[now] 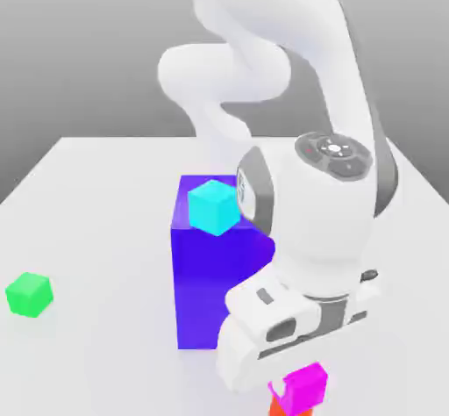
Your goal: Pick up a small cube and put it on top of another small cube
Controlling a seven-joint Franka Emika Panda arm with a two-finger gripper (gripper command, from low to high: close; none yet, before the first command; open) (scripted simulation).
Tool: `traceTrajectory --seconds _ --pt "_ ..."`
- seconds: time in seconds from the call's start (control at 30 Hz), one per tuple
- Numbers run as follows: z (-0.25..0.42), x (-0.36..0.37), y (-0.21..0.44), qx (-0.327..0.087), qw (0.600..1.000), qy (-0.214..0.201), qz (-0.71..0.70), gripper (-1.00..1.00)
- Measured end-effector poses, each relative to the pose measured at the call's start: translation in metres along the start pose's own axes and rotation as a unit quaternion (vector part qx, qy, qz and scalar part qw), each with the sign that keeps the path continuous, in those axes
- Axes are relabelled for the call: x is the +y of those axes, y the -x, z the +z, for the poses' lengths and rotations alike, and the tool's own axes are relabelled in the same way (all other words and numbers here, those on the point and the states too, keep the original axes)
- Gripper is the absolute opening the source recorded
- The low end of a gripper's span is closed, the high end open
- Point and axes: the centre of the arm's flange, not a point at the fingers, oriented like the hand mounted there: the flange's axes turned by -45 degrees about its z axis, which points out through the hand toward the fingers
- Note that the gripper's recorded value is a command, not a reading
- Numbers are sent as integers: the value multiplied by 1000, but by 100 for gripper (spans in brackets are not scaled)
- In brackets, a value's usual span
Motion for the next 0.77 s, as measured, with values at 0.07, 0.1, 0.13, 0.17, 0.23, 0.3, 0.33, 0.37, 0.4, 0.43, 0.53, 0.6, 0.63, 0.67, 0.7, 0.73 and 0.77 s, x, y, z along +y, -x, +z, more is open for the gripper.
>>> traceTrajectory --seconds 0.07,0.1,0.13,0.17,0.23,0.3,0.33,0.37,0.4,0.43,0.53,0.6,0.63,0.67,0.7,0.73,0.77 --pt "-3 42 30 -3 1000 2 16 -100" --pt "-4 62 47 -5 1000 2 24 -100" --pt "-5 82 65 -6 999 2 33 -100" --pt "-7 101 85 -7 999 2 42 -100" --pt "-10 136 129 -8 998 -1 61 -100" --pt "-13 168 180 -8 997 -5 82 -100" --pt "-14 185 211 -7 995 -7 97 -100" --pt "-15 202 251 -5 993 -11 119 -100" --pt "-16 217 294 -3 990 -15 143 -100" --pt "-16 223 324 1 988 -18 155 -100" --pt "-2 224 353 9 987 -23 156 -100" --pt "18 223 352 10 988 -23 152 -100" --pt "29 222 353 10 988 -24 152 -100" --pt "41 221 353 10 988 -24 152 -100" --pt "47 220 353 9 988 -24 153 100" --pt "47 220 353 9 988 -24 153 100" --pt "47 220 353 9 988 -24 153 100"
